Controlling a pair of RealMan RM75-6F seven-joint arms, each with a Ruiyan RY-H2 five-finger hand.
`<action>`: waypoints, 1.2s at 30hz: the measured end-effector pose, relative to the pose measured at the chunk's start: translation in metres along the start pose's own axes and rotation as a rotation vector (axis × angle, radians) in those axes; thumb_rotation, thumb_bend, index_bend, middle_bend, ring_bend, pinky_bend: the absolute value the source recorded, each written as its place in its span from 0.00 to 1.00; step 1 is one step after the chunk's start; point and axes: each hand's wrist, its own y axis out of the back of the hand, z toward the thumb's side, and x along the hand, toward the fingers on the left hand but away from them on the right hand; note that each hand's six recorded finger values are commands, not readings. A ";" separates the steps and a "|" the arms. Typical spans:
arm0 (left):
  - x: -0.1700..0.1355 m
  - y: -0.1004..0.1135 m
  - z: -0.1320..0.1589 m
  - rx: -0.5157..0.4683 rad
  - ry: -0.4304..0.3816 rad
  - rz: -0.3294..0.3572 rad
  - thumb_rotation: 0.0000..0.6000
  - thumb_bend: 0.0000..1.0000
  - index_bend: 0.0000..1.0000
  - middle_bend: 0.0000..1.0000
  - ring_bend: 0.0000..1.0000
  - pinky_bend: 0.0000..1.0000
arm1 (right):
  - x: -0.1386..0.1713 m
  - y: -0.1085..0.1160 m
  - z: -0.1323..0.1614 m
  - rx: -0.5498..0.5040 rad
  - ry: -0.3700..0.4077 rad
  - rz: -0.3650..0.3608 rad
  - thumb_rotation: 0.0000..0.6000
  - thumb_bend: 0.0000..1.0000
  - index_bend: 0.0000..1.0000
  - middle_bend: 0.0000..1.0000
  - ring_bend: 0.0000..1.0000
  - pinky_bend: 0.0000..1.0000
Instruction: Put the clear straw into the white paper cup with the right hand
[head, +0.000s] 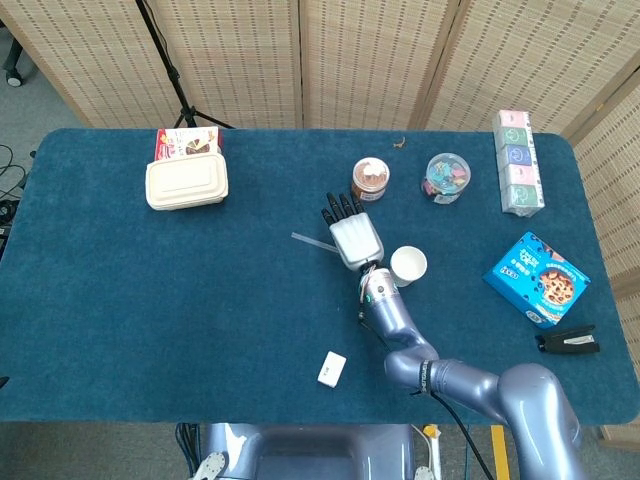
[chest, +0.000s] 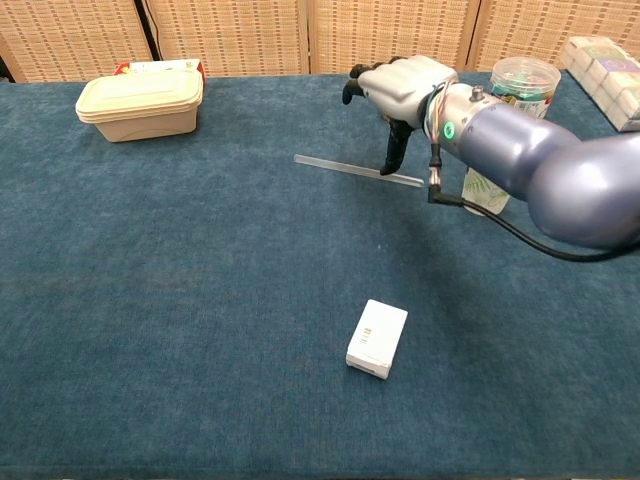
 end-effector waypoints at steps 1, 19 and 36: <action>0.000 0.000 0.000 -0.001 0.000 0.000 1.00 0.00 0.00 0.00 0.00 0.00 | -0.002 0.002 -0.001 -0.040 -0.013 0.009 1.00 0.00 0.23 0.00 0.00 0.00; 0.007 0.004 -0.007 -0.031 0.028 -0.006 1.00 0.00 0.00 0.00 0.00 0.00 | -0.028 -0.006 -0.001 -0.312 -0.168 0.109 1.00 0.00 0.38 0.00 0.00 0.00; 0.009 0.006 -0.010 -0.045 0.038 -0.008 1.00 0.00 0.00 0.00 0.00 0.00 | -0.044 -0.011 0.037 -0.329 -0.168 0.104 1.00 0.00 0.41 0.00 0.00 0.00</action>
